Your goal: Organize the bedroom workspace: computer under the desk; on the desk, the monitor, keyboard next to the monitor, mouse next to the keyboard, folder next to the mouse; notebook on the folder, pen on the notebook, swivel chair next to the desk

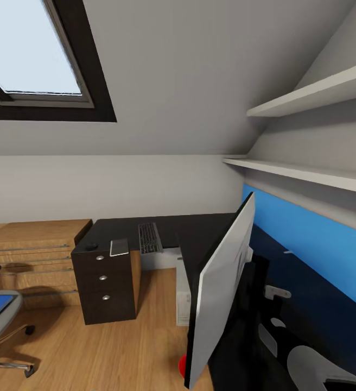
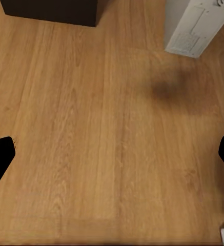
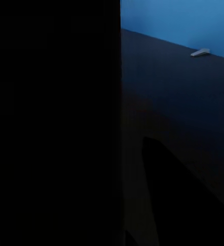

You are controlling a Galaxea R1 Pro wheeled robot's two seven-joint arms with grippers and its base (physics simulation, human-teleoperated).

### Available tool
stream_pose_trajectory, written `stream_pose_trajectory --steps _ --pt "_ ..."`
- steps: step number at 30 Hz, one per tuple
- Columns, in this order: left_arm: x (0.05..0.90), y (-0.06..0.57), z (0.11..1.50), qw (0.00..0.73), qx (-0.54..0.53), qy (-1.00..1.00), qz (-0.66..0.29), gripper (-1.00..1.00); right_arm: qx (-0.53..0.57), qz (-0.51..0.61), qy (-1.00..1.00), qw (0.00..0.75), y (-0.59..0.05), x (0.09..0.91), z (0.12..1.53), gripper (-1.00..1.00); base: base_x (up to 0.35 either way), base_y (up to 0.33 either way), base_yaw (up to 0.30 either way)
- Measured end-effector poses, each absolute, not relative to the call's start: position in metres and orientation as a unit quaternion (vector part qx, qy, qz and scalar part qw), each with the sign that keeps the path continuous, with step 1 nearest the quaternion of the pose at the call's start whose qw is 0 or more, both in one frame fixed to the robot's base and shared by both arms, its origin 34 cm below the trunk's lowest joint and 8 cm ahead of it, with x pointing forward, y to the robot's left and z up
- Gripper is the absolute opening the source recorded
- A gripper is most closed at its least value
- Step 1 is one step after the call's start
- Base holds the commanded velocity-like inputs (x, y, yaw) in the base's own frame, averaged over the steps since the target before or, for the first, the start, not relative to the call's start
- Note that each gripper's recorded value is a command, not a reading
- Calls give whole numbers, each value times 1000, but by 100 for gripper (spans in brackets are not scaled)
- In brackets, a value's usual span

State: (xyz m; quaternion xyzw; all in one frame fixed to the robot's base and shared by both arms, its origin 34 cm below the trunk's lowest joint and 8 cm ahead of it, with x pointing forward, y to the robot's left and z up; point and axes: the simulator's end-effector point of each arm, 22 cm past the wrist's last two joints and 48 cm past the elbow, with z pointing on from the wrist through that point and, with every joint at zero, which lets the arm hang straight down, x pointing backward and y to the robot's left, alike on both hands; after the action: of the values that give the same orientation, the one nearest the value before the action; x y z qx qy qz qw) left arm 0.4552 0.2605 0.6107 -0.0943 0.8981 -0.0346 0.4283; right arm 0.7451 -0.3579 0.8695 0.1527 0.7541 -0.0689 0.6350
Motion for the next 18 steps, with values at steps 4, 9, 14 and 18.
stream_pose_trajectory --steps 4,9,14,18 --pt "447 265 604 419 -94 903 -29 100 152 -68 754 635 -357 745 869 -100 0 0 0" --pt "446 265 603 418 -95 903 -28 100 144 -67 757 634 -354 746 869 -100 0 -52 0" --pt "447 266 604 419 -95 903 -28 100 106 -79 757 640 -348 749 873 -100 0 -95 0" --pt "447 267 604 419 -95 903 -28 100 108 -79 757 640 -351 749 874 -100 0 -20 0"
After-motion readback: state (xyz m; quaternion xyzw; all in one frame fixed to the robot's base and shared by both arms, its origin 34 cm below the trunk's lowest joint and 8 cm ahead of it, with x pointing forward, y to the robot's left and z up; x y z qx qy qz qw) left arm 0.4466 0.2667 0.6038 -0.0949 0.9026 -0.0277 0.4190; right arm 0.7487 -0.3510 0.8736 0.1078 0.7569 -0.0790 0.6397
